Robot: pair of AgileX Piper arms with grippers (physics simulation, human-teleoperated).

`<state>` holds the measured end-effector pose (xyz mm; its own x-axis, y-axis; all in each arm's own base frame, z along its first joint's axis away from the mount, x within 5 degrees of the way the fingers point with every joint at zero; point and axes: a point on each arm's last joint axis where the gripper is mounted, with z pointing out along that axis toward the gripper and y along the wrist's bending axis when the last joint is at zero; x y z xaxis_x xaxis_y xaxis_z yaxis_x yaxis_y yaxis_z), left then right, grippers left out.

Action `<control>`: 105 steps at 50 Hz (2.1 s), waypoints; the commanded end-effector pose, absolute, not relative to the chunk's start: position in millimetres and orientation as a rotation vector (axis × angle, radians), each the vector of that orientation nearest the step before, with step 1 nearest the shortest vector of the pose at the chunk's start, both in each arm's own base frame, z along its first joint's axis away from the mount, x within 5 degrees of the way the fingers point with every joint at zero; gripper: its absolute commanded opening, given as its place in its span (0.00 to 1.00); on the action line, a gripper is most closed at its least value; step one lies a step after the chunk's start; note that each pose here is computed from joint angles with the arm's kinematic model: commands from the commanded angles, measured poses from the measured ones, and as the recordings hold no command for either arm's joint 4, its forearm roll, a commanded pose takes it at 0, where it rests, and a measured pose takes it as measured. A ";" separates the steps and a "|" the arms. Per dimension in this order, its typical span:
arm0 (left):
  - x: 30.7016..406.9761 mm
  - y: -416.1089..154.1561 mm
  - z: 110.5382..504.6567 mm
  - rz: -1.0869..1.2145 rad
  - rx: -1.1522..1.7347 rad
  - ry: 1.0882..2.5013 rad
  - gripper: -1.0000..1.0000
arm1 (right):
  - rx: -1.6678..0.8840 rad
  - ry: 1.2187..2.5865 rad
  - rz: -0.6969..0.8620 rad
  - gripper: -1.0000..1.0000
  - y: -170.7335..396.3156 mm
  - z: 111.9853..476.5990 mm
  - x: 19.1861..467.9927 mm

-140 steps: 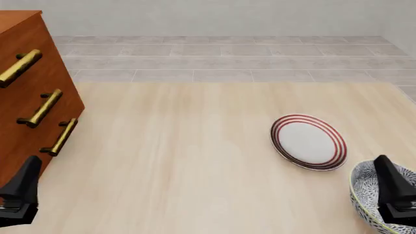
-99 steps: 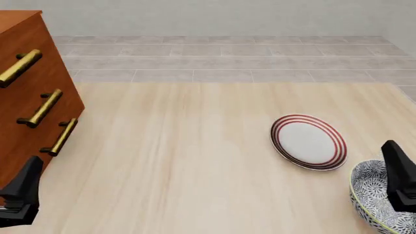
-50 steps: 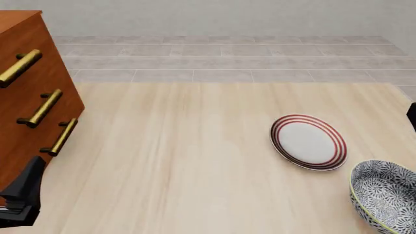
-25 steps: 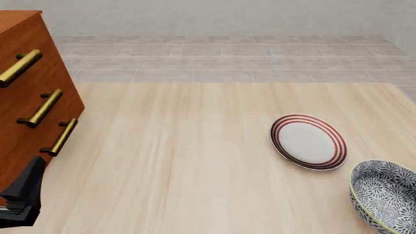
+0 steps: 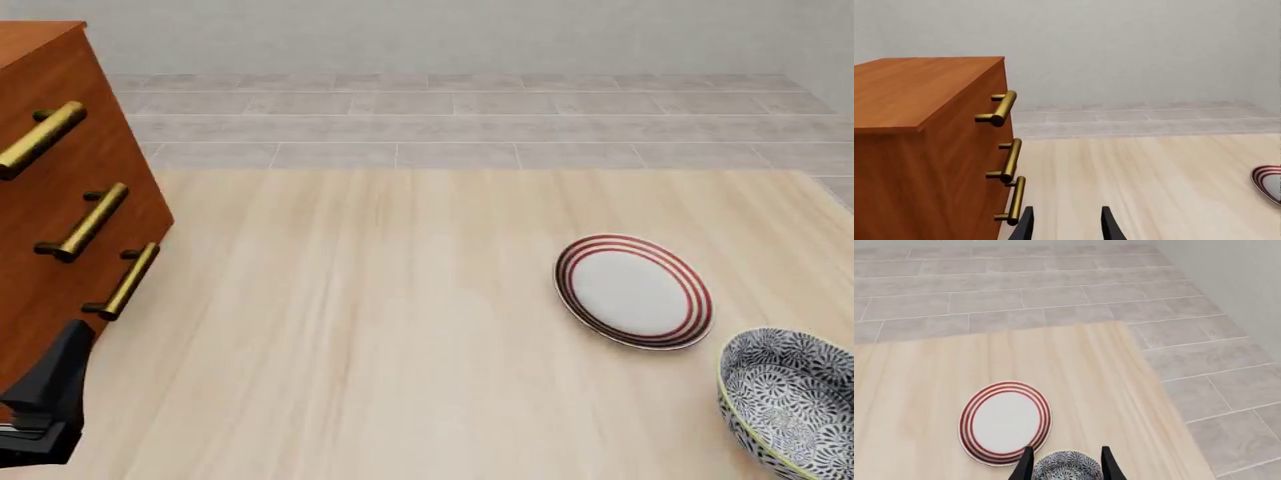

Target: Put the bowl on top of the cabinet.

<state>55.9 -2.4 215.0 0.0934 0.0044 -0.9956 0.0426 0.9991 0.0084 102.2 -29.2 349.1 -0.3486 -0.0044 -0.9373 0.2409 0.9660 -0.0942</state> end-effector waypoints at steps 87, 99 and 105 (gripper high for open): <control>59.0 -4.6 211.6 -0.037 0.084 1.513 1.00 | 0.556 2.468 -0.368 1.00 -109.7 234.9 139.2; 59.7 -4.7 211.3 -0.036 0.086 1.519 1.00 | 0.584 2.508 -0.381 1.00 -121.9 212.5 140.0; 60.0 -4.4 211.3 -0.031 0.082 1.519 1.00 | 0.587 2.523 -0.381 1.00 -125.2 205.0 141.0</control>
